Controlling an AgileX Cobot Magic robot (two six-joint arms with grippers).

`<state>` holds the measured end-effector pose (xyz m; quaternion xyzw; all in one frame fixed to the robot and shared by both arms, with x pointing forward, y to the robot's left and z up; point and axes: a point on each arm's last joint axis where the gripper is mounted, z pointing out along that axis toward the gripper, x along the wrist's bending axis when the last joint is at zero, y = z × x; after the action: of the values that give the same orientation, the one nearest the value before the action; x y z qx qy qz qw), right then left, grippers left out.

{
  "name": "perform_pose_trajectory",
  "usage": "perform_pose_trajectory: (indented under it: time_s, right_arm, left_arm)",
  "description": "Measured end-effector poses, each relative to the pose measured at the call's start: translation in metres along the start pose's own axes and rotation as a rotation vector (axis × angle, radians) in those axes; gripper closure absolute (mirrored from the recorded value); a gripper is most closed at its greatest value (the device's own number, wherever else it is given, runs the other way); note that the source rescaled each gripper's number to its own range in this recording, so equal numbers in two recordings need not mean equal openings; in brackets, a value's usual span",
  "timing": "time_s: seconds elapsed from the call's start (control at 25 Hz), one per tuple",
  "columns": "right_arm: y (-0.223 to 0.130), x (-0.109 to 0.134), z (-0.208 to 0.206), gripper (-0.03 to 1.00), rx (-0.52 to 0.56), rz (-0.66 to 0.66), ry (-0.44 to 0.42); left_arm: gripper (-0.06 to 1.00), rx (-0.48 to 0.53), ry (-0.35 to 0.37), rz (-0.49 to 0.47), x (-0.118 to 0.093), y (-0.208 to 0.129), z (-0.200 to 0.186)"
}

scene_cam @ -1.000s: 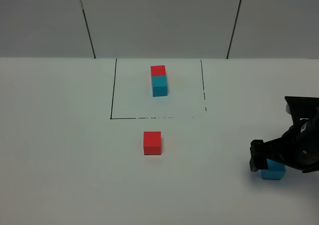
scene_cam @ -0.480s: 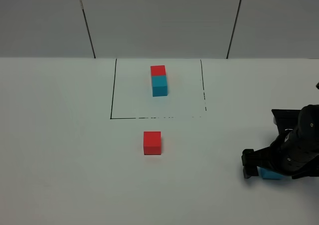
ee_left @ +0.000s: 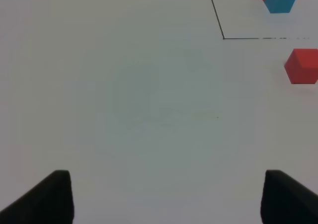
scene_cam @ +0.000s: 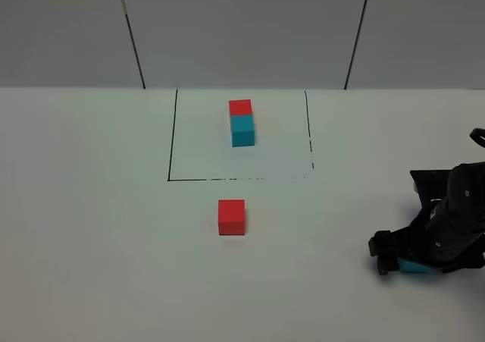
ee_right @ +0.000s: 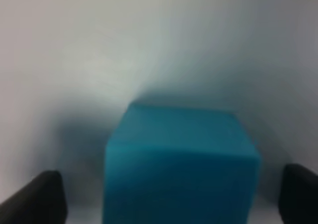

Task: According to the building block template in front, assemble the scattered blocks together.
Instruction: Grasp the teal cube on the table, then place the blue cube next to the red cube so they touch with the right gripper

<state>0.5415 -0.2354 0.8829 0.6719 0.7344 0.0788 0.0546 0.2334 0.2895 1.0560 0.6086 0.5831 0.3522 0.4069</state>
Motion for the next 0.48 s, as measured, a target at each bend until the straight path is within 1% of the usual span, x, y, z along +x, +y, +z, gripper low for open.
perform_pose_trajectory:
  time_s: [0.04, 0.12, 0.2, 0.24, 0.48]
  right_arm:
    - [-0.0001, -0.0007, 0.0003, 0.39, 0.001, -0.004, -0.004]
    - [0.0002, -0.0006, 0.0006, 0.65, -0.002, 0.005, -0.004]
    - [0.0006, -0.0006, 0.0006, 0.97, -0.006, 0.008, -0.003]
    - [0.0009, -0.0006, 0.0004, 0.95, -0.007, 0.008, -0.003]
    - [0.0024, -0.0007, -0.0009, 0.95, -0.001, -0.039, -0.008]
  left_arm:
    - [0.28, 0.000, 0.000, 0.000, 0.0000, 0.0000, 0.0000]
    - [0.28, 0.000, 0.000, 0.000, 0.0000, 0.0000, 0.0000]
    - [0.28, 0.000, 0.000, 0.000, 0.0000, 0.0000, 0.0000]
    - [0.28, 0.000, 0.000, 0.000, 0.0000, 0.0000, 0.0000]
    - [0.28, 0.000, 0.000, 0.000, 0.0000, 0.0000, 0.0000]
